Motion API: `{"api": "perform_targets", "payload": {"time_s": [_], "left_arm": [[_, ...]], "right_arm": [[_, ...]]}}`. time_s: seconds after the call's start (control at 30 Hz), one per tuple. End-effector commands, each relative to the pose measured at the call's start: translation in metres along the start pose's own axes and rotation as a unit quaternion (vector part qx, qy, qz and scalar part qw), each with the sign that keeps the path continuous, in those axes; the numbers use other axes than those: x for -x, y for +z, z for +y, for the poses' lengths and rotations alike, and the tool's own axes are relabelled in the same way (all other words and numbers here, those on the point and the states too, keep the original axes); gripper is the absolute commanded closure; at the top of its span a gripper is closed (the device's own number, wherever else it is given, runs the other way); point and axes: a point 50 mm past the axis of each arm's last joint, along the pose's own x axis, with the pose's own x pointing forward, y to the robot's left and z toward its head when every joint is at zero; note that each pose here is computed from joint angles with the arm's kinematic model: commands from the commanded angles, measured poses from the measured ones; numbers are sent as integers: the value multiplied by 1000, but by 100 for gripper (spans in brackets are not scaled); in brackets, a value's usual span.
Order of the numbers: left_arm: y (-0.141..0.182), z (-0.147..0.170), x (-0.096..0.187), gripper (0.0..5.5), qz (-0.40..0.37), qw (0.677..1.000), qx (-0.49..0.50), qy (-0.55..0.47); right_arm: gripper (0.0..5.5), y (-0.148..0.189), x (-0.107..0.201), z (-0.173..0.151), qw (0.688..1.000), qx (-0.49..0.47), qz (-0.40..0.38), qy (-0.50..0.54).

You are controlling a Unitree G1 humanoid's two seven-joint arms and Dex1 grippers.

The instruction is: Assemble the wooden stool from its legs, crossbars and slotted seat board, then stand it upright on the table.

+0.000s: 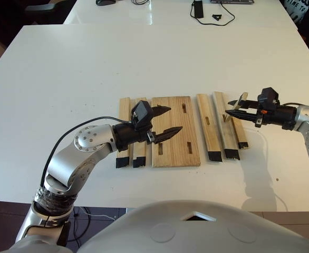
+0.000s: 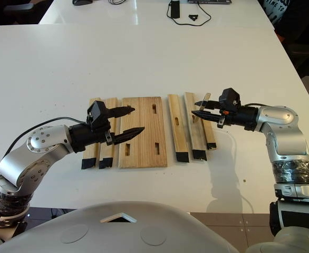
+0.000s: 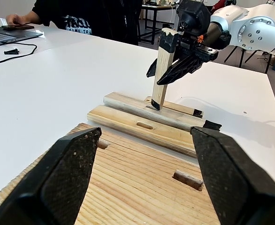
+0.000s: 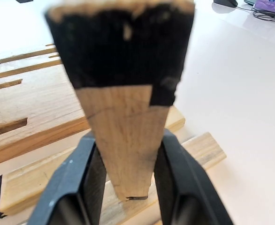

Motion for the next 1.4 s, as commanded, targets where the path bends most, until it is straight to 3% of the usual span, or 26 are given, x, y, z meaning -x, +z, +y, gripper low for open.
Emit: {"api": "perform_targets", "payload": {"time_s": [0.03, 0.33, 0.6, 0.87, 1.4], "left_arm": [[1, 0, 2, 196, 7, 1000, -5, 0], [0, -1, 4, 196, 12, 1000, -8, -4], [0, -2, 6, 196, 20, 1000, -13, -12], [-2, -3, 7, 196, 29, 999, -19, -18], [-2, -4, 5, 196, 33, 999, -26, -27]], "right_arm": [[422, -8, -2, 1, 1000, 14, 16, 0], [422, -19, 1, 17, 999, 4, 13, 47], [422, -49, 16, 31, 994, -5, 63, 83], [422, -46, 17, 29, 993, 18, 64, 97], [422, -45, 27, 17, 962, 84, 176, 193]]}}
